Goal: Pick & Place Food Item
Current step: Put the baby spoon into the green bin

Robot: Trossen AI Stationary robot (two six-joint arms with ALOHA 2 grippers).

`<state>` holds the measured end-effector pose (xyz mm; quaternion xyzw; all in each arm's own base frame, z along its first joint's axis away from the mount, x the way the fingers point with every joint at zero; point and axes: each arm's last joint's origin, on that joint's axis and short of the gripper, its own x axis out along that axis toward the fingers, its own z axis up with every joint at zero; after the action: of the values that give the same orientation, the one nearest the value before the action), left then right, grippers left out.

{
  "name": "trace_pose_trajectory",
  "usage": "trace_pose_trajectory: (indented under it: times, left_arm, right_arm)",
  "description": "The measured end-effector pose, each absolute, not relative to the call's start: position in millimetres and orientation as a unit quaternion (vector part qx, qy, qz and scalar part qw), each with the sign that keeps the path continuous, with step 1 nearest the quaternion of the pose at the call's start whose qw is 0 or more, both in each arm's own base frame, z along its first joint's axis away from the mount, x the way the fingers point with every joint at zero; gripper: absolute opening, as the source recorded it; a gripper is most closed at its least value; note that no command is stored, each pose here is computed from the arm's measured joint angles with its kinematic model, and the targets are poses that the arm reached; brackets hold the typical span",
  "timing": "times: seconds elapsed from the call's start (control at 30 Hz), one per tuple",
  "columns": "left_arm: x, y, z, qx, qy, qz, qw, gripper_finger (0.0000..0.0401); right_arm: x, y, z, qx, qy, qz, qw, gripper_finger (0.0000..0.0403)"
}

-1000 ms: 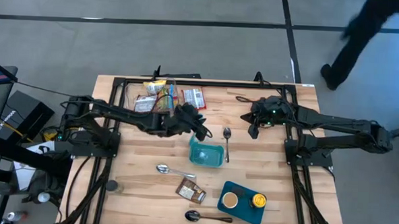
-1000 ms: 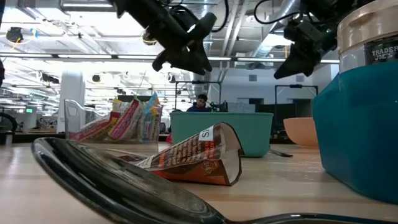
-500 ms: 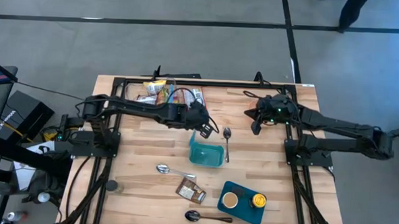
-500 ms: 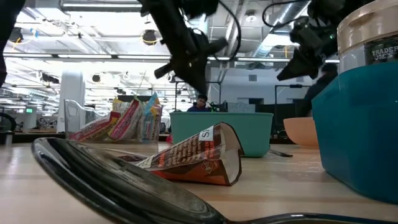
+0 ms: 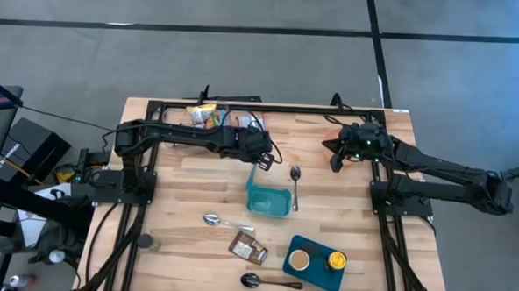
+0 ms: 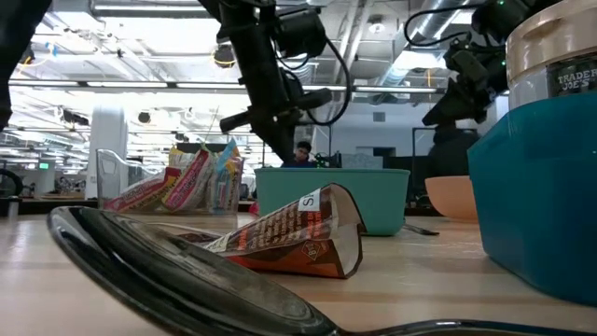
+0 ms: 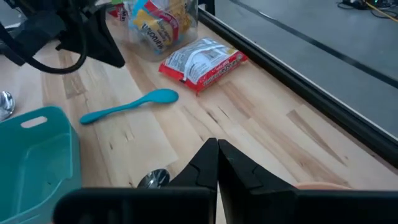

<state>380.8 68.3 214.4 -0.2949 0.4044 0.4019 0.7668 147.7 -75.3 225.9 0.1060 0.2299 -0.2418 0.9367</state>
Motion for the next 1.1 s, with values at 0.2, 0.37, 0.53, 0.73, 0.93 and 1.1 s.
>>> trace_pose_trajectory:
  times: [0.2,0.37,0.53,0.73,0.93,1.1]
  left_arm:
    - [386.9,68.3,197.8,-0.294,0.418,0.404,0.759,0.0]
    - [391.4,73.9,178.7,-0.301,0.437,0.403,0.745,0.0]
    - [391.6,79.4,172.9,-0.302,0.44,0.409,0.74,0.0]
    - [395.2,80.3,171.5,-0.303,0.427,0.41,0.747,0.0]
    - [398.7,81.5,173.2,-0.306,0.411,0.404,0.758,0.0002]
    - [398.7,82.3,173.4,-0.308,0.409,0.405,0.757,0.0002]
  right_arm:
    - [147.8,-75.3,225.4,0.107,0.232,-0.242,0.936,0.0]
    - [148.0,-74.5,225.1,0.108,0.234,-0.237,0.937,0.0]
    - [148.0,-74.5,225.1,0.108,0.234,-0.236,0.937,0.0]
    - [147.8,-74.3,224.6,0.108,0.236,-0.236,0.936,0.0]
    - [147.3,-74.1,223.6,0.11,0.242,-0.236,0.935,0.0]
    - [146.5,-73.7,222.1,0.112,0.251,-0.236,0.932,0.0]
